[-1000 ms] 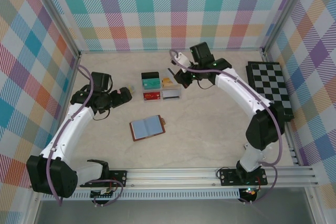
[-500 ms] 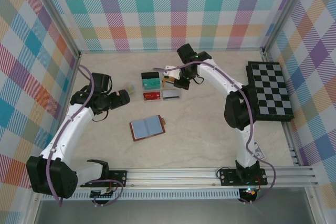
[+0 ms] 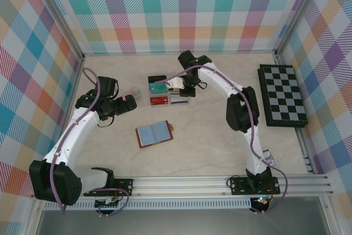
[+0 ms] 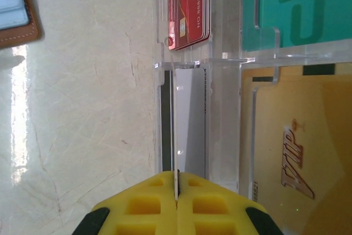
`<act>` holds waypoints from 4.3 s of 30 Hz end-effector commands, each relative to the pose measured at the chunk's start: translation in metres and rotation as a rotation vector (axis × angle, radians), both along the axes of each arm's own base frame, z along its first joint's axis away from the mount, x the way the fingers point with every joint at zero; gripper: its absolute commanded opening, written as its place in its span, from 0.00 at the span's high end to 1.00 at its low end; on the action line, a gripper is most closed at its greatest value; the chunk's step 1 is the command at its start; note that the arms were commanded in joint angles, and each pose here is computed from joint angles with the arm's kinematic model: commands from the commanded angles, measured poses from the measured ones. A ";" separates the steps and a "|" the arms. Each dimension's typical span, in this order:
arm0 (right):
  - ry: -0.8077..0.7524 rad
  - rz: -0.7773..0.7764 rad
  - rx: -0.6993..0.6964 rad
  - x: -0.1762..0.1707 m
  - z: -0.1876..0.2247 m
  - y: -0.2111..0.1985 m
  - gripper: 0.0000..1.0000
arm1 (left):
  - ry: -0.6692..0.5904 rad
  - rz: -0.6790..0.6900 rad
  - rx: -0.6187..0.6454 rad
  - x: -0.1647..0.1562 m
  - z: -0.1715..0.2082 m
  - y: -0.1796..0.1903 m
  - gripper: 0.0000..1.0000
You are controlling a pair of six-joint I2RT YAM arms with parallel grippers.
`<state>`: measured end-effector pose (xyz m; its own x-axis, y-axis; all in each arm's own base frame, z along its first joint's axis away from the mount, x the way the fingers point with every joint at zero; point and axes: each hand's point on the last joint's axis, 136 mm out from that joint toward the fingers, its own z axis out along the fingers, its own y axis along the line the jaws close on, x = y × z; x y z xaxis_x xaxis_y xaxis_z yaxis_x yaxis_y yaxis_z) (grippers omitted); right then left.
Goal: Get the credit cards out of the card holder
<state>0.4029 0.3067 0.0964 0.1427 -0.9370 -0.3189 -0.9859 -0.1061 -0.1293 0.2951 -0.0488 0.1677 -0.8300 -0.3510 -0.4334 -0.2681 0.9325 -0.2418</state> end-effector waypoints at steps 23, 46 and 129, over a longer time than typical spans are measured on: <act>-0.048 0.037 -0.090 0.012 -0.024 0.002 0.87 | 0.039 -0.005 0.014 -0.002 -0.014 0.004 0.00; -0.028 -0.217 0.297 -0.020 0.099 0.022 0.67 | 0.034 0.011 -0.106 -0.002 -0.012 -0.008 0.00; 0.937 -1.318 0.080 -0.138 -0.086 0.062 0.85 | 0.278 -0.250 -0.622 -0.013 -0.104 -0.161 1.00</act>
<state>0.2754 0.3754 0.0240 -0.9702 -0.2296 0.0779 -0.1370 0.7842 0.6052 0.2747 -0.2033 0.0580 -0.9616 -0.2689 0.0546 -0.2302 0.6821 -0.6941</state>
